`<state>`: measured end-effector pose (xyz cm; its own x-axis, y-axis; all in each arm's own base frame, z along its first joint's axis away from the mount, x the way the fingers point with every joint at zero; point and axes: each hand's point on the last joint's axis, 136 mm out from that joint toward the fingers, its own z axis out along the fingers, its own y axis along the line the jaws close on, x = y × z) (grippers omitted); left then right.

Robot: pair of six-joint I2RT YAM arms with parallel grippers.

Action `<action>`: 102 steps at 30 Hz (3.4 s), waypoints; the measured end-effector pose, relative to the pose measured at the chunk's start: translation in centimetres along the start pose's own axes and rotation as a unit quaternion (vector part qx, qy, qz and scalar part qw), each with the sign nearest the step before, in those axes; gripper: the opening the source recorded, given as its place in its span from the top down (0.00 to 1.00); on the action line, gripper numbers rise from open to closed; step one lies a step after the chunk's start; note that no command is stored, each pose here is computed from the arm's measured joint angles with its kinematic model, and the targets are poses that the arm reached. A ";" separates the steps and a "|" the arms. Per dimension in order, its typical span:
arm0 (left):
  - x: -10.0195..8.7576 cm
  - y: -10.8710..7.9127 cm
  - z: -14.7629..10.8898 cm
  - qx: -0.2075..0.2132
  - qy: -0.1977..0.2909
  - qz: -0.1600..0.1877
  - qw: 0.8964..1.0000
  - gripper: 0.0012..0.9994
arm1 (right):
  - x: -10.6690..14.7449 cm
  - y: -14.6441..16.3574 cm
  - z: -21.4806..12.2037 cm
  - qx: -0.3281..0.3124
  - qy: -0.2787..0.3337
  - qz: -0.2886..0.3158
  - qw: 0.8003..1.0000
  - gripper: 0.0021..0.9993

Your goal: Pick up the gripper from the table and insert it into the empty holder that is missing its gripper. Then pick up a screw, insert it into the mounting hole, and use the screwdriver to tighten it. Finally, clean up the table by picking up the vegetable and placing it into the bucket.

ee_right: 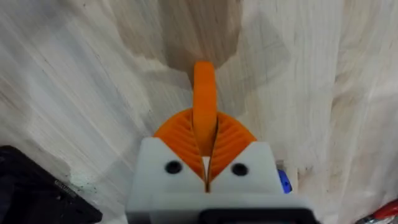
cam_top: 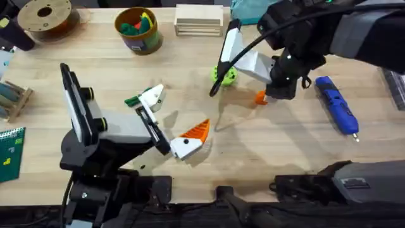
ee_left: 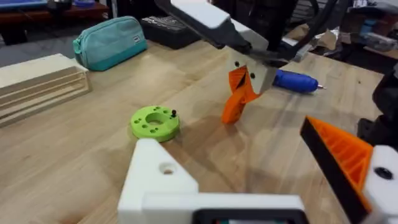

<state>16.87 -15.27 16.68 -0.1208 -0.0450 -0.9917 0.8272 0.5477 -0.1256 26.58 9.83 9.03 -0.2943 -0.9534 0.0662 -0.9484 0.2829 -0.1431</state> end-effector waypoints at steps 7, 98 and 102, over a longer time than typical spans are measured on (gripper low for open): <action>0.0 0.0 0.0 0.000 0.000 0.000 1.000 0.01 | -0.5 -1.3 -3.5 0.046 -0.045 0.040 0.997 0.98; 0.0 0.0 0.0 0.000 0.000 0.001 1.000 0.01 | -18.0 8.3 -11.4 -0.672 -0.291 0.329 0.596 0.98; 0.2 0.1 0.0 -0.002 0.003 -0.008 1.000 0.01 | -18.7 8.0 -10.2 -0.679 -0.276 0.335 0.592 0.98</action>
<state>16.91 -15.23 16.47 -0.1374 -0.0481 -0.9893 0.8226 0.5508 -0.1410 23.26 31.01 16.71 -0.9302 -0.3626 0.0573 0.0290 0.0831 0.9961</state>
